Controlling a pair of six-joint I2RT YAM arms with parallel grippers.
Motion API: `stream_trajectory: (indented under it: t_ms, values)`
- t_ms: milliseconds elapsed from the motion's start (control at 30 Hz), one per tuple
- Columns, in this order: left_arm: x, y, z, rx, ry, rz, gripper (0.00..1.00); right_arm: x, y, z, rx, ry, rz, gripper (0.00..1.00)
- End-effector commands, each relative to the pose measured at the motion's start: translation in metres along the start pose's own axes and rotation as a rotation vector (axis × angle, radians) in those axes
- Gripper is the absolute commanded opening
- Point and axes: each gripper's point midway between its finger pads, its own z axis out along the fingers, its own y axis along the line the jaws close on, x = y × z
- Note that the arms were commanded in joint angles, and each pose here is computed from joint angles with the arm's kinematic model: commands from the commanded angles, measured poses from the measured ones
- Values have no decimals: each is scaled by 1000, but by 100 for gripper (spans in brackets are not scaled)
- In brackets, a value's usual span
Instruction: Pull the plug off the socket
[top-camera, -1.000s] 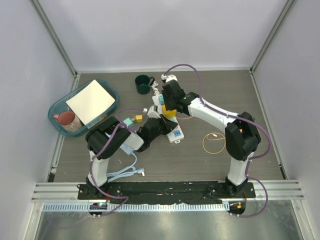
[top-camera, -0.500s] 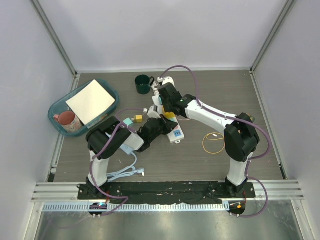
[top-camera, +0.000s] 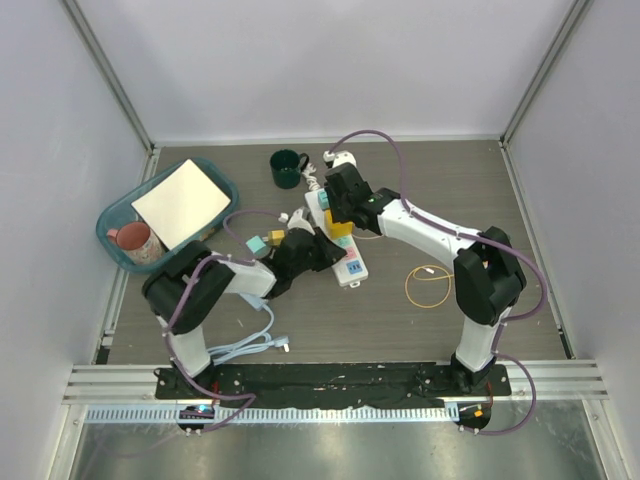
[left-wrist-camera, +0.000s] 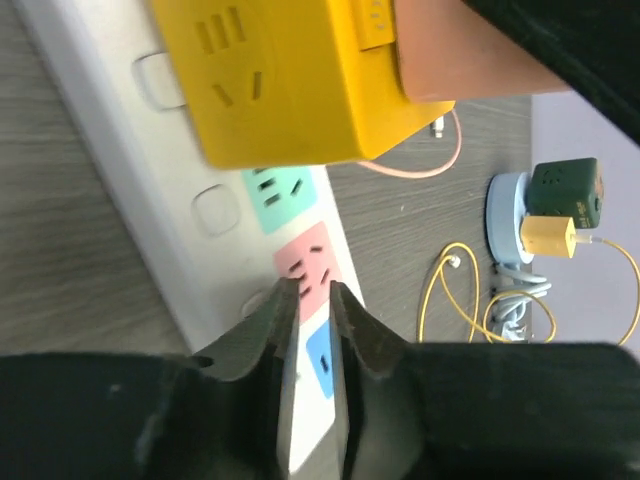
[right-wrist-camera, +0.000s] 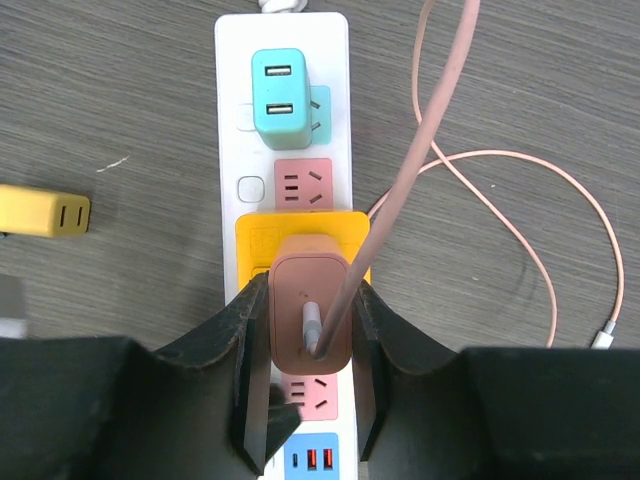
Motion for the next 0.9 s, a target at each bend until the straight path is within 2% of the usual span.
stream_trajectory:
  t_ms: [0, 67, 267, 467, 667, 867]
  values:
    - [11, 35, -41, -197, 157, 104, 36, -37, 6, -23, -50, -117, 73, 1]
    - [-3, 16, -53, -177, 137, 120, 42, -39, 6, -24, -53, -123, 76, 1]
    - [-50, 1, -70, -158, 47, 89, 50, -42, 10, -28, -80, -135, 86, 1]
    - [-93, -4, -55, -157, 1, 126, 52, -46, 14, -31, -106, -145, 95, 1]
    - [-103, -23, -36, -78, 3, 130, 56, -49, 16, -32, -115, -147, 99, 1]
    - [-99, -9, -20, -124, 22, 133, 55, -52, 17, -33, -119, -155, 108, 1]
